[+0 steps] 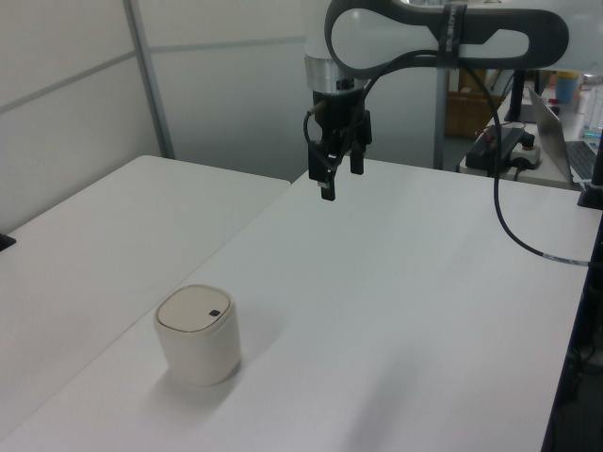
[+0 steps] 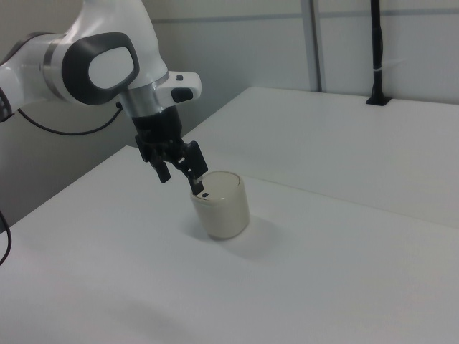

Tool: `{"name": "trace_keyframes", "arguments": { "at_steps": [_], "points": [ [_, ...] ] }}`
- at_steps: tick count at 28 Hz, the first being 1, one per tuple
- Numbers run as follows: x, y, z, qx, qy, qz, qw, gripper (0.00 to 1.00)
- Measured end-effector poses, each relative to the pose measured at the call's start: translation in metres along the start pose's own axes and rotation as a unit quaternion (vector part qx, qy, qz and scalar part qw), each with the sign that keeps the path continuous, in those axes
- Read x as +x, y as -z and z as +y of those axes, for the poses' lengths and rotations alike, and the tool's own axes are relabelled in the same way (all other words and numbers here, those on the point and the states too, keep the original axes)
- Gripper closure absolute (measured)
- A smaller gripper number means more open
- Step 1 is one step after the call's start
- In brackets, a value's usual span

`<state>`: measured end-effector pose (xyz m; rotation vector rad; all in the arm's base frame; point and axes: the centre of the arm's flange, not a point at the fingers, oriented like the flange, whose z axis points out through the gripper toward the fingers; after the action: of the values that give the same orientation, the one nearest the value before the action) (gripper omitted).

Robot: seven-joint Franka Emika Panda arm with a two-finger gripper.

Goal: Open the trash can

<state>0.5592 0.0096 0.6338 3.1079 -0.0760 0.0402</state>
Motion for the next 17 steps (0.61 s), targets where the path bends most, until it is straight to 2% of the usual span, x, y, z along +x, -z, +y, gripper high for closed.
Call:
{"name": "trace_keyframes", "arguments": {
  "at_steps": [9,12,13,17],
  "points": [
    [-0.0009,-0.0008,-0.0005,0.000,0.000,-0.004,1.0000,0.00],
    [-0.0009,-0.0008,-0.0006,0.000,0.001,-0.004,1.0000,0.09],
    [-0.0009,-0.0008,-0.0008,0.000,0.002,-0.004,1.0000,0.17],
    [-0.0009,-0.0008,-0.0009,0.000,0.010,-0.004,0.9999,0.30]
  ]
}}
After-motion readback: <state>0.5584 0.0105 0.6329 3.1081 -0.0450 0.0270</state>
